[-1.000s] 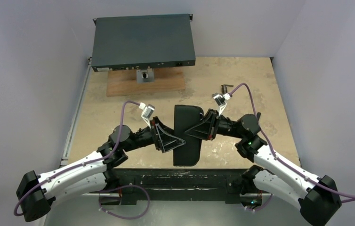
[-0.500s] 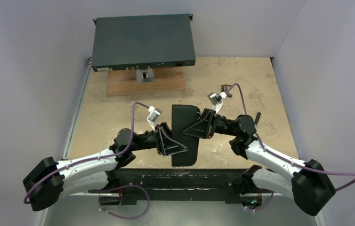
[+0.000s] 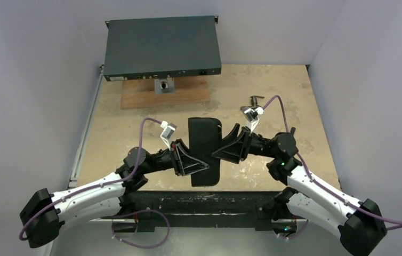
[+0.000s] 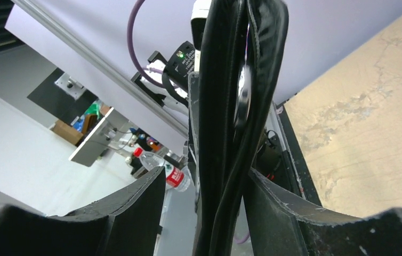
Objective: Sort the hair-cutting tools
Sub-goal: Pick up the hairdressing tool bag at the center of the board.
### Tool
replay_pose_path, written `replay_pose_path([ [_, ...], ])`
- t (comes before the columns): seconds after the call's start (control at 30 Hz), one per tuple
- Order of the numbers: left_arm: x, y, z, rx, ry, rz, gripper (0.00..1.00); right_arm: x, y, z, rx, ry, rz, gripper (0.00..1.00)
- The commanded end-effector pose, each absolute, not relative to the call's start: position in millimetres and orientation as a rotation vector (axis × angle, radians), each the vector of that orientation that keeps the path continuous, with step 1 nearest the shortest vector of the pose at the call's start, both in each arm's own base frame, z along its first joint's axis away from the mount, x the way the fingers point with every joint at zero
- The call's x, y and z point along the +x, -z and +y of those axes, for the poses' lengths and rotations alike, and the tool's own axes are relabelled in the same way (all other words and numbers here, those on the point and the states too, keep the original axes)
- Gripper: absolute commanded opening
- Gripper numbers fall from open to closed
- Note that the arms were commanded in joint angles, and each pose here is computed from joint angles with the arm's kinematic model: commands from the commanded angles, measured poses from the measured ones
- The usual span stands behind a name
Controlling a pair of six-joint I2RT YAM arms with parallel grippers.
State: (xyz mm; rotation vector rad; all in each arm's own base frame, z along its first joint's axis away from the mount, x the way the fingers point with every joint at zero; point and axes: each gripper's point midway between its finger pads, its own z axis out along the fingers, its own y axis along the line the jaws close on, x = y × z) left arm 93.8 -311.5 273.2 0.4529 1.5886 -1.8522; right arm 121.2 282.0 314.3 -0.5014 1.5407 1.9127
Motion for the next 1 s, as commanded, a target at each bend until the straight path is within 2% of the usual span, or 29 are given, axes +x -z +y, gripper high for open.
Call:
replay_pose_path([
  [0.0,110.3,-312.9,-300.4,0.372,1.764,1.444,0.00,123.7,-308.8,279.3,-0.493,-1.841,1.572,0.54],
  [0.47,149.3,-344.5,-297.2,0.160,1.645,1.442,0.00,119.2,-294.1,289.1,-0.561,-1.859,1.642,0.55],
  [0.6,155.1,-355.7,-305.7,0.160,1.646,1.438,0.00,121.6,-301.4,293.9,-0.571,-1.882,1.622,0.43],
  [0.77,162.1,-367.3,-308.2,0.143,1.623,1.431,0.03,121.7,-306.3,297.0,-0.593,-1.914,1.597,0.22],
  [0.83,163.0,-371.5,-308.2,0.144,1.616,1.427,0.08,119.8,-309.6,297.2,-0.608,-1.929,1.578,0.14],
  [0.87,162.8,-373.0,-308.5,0.148,1.616,1.426,0.13,118.2,-310.9,296.9,-0.618,-1.936,1.569,0.10],
  [0.97,159.1,-373.5,-310.9,0.171,1.629,1.437,0.39,115.4,-318.5,295.5,-0.640,-1.945,1.529,0.04],
])
